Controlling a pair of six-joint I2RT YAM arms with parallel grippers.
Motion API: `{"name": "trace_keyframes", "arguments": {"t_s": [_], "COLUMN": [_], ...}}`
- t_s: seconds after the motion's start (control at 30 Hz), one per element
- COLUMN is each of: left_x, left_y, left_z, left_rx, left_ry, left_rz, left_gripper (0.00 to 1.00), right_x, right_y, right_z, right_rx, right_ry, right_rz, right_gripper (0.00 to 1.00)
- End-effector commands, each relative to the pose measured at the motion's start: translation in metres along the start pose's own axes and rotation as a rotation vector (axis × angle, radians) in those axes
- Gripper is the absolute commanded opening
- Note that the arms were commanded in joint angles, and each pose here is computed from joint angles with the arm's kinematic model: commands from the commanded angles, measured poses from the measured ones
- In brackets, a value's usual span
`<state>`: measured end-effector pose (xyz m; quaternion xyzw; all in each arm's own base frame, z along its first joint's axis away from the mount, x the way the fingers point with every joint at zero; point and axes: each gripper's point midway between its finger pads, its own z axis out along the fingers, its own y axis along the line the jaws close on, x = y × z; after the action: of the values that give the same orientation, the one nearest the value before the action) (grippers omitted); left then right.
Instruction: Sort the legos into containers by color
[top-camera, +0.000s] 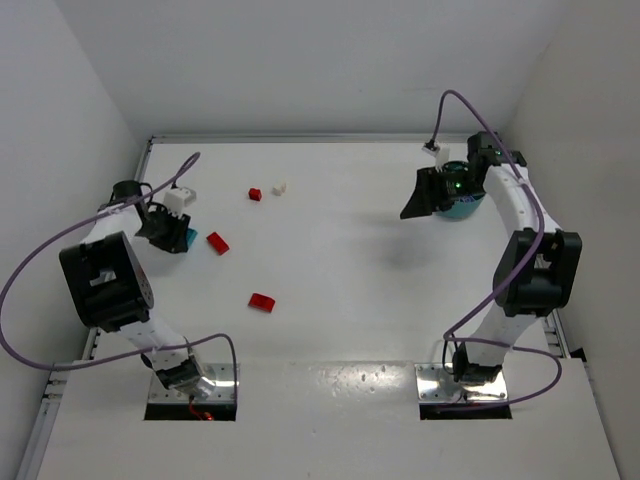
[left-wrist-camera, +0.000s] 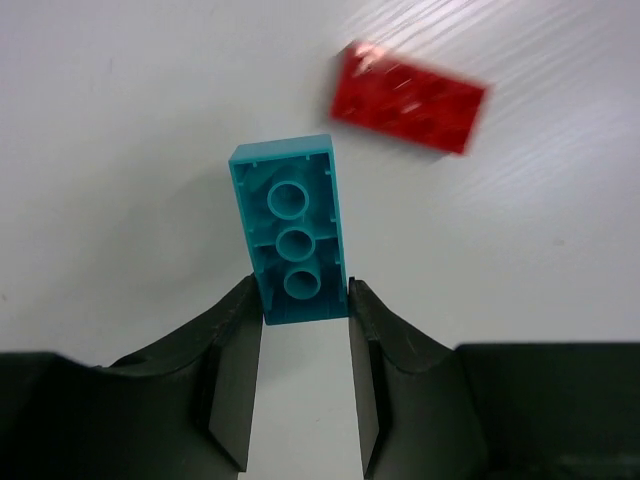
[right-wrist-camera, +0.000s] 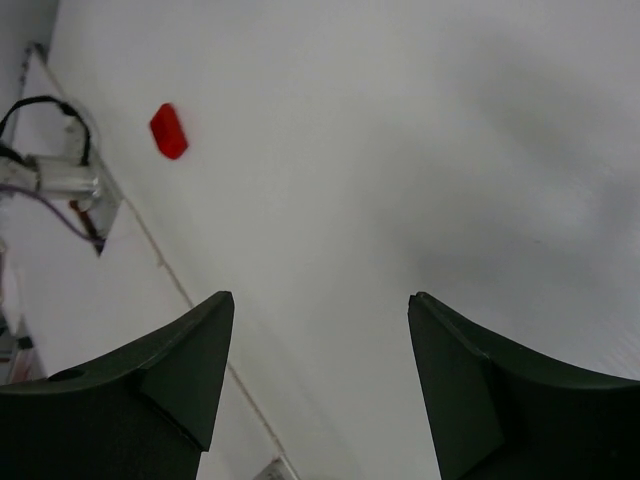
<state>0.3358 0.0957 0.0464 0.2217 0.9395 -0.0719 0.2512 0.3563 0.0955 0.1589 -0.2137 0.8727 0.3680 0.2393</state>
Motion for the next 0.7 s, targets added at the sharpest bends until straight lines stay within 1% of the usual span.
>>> {"name": "trace_keyframes", "arguments": {"t_s": [0.0, 0.03, 0.07, 0.1, 0.13, 0.17, 0.2, 0.23, 0.27, 0.3, 0.37, 0.43, 0.47, 0.5, 0.57, 0.6, 0.67], "left_x": [-0.058, -0.077, -0.087, -0.106, -0.11, -0.12, -0.124, -0.13, -0.132, -0.137, -0.141, -0.153, -0.155, -0.158, -0.168, -0.174, -0.174], "left_y": [-0.055, -0.077, -0.09, -0.114, -0.127, -0.145, -0.16, -0.189, -0.199, -0.211, -0.239, -0.253, -0.268, -0.273, -0.292, -0.294, -0.303], "left_z": [-0.037, -0.049, -0.056, -0.069, -0.066, -0.078, -0.081, -0.084, -0.085, -0.091, -0.09, -0.096, -0.097, -0.097, -0.104, -0.106, -0.103], "left_rx": [0.144, 0.184, 0.202, 0.222, 0.252, 0.264, 0.277, 0.33, 0.329, 0.34, 0.387, 0.406, 0.437, 0.438, 0.455, 0.436, 0.45], "left_ry": [-0.216, -0.279, -0.306, -0.351, -0.348, -0.383, -0.391, -0.398, -0.391, -0.415, -0.41, -0.443, -0.444, -0.449, -0.489, -0.499, -0.493], "left_rz": [0.155, 0.211, 0.236, 0.3, 0.318, 0.364, 0.399, 0.446, 0.462, 0.486, 0.5, 0.514, 0.509, 0.509, 0.528, 0.533, 0.542], "left_gripper": [0.21, 0.21, 0.21, 0.21, 0.21, 0.21, 0.21, 0.21, 0.21, 0.21, 0.21, 0.21, 0.21, 0.21, 0.21, 0.21, 0.21], "right_x": [-0.008, -0.008, -0.011, -0.013, -0.014, -0.015, -0.018, -0.027, -0.031, -0.034, -0.04, -0.042, -0.039, -0.039, -0.031, -0.028, -0.023], "right_y": [0.057, 0.064, 0.074, 0.081, 0.081, 0.089, 0.092, 0.095, 0.102, 0.105, 0.12, 0.129, 0.133, 0.139, 0.143, 0.146, 0.15], "right_z": [0.005, 0.011, 0.012, 0.019, 0.021, 0.025, 0.026, 0.03, 0.031, 0.033, 0.035, 0.038, 0.043, 0.042, 0.047, 0.049, 0.053], "right_rx": [-0.199, -0.226, -0.263, -0.294, -0.314, -0.346, -0.38, -0.393, -0.4, -0.405, -0.424, -0.436, -0.447, -0.452, -0.461, -0.467, -0.475], "right_ry": [-0.074, -0.069, -0.072, -0.061, -0.064, -0.044, -0.049, -0.07, -0.075, -0.075, -0.073, -0.063, -0.052, -0.049, -0.033, -0.02, -0.012], "right_rz": [-0.031, -0.018, 0.027, 0.069, 0.073, 0.125, 0.156, 0.127, 0.115, 0.131, 0.089, 0.09, 0.088, 0.085, 0.086, 0.107, 0.101], "right_gripper": [0.7, 0.7, 0.7, 0.7, 0.7, 0.7, 0.7, 0.7, 0.7, 0.7, 0.7, 0.7, 0.7, 0.7, 0.71, 0.73, 0.74]}}
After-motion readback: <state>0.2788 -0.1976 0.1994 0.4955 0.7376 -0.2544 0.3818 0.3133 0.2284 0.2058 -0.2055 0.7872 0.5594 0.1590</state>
